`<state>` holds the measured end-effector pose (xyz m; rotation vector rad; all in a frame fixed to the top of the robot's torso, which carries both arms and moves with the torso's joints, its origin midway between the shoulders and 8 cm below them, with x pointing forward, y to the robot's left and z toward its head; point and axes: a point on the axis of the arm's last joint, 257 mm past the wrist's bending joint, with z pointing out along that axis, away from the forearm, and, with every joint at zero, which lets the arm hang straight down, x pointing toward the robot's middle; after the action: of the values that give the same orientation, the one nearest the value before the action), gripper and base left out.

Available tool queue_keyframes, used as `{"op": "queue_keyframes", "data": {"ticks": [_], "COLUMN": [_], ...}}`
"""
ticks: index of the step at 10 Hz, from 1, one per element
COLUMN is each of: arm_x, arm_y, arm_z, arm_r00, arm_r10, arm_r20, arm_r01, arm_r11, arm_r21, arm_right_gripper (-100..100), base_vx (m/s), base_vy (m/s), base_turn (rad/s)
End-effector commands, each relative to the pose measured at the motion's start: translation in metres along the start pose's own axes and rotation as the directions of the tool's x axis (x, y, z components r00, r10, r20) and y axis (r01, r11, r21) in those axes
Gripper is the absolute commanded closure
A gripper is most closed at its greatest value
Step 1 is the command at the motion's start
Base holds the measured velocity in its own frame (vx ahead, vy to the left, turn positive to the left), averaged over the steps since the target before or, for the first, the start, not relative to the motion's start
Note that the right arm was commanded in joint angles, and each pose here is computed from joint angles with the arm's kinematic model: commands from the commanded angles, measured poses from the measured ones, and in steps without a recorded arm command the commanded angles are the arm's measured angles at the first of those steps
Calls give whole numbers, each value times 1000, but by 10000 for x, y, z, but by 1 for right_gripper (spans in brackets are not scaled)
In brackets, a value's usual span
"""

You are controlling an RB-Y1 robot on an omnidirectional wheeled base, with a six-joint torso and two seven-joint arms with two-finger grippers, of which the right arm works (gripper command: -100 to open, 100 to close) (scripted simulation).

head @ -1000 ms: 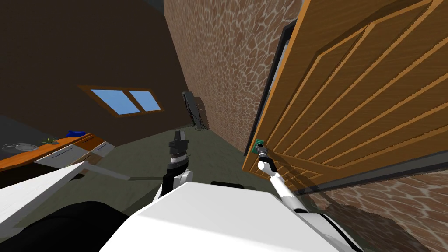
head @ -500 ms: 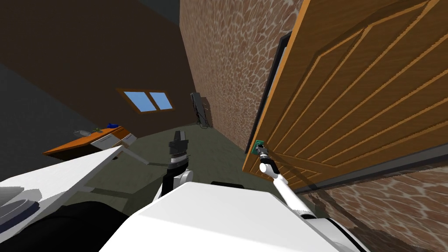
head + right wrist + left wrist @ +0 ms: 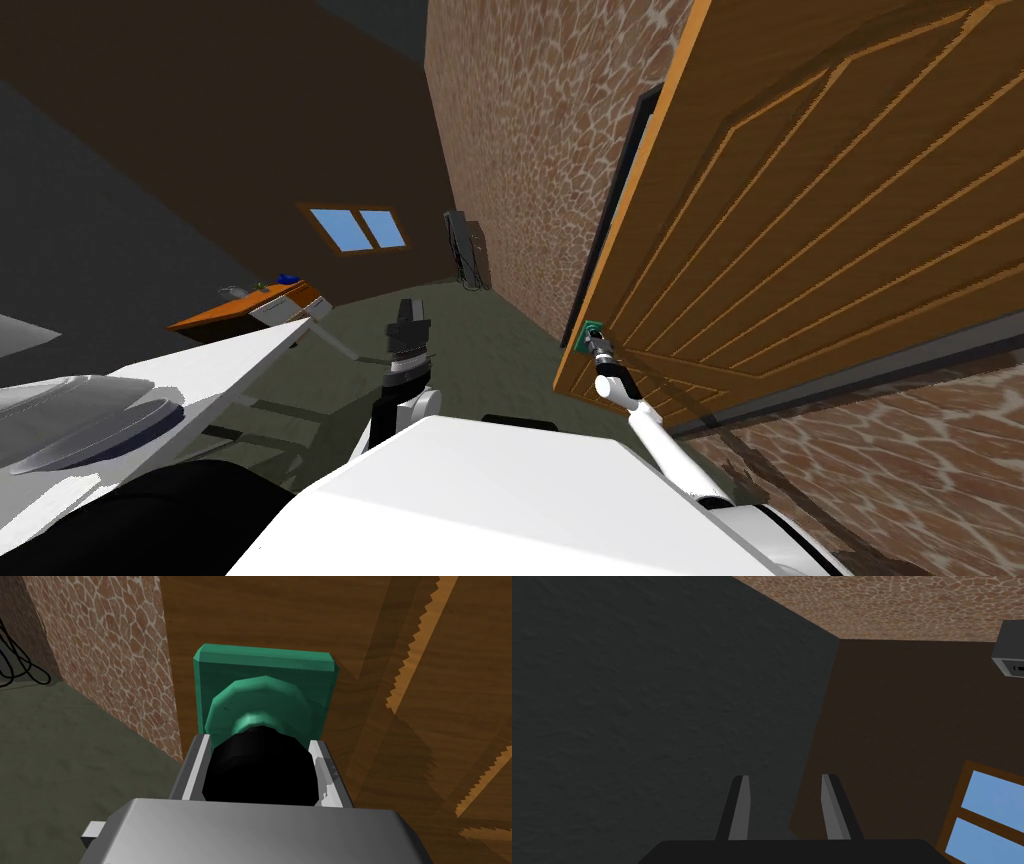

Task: Pull the door open

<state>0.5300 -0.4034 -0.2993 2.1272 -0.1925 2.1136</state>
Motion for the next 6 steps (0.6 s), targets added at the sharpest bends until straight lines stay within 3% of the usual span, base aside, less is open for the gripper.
{"op": "queue_keyframes", "data": {"ticks": [1,6], "arm_x": [5,30], "arm_y": [-51,-156], "arm_z": [-26,-111], "arm_r00": [1000,1000], "arm_r10": [1,5], "arm_r20": [-2,-6], "arm_r01": [-1,-5], "arm_r11": [1000,997], "arm_r21": [20,76], "arm_right_gripper": [100,100], "base_vx": [-202,-196], "base_vy": [-95,-78], "base_turn": [100,115]}}
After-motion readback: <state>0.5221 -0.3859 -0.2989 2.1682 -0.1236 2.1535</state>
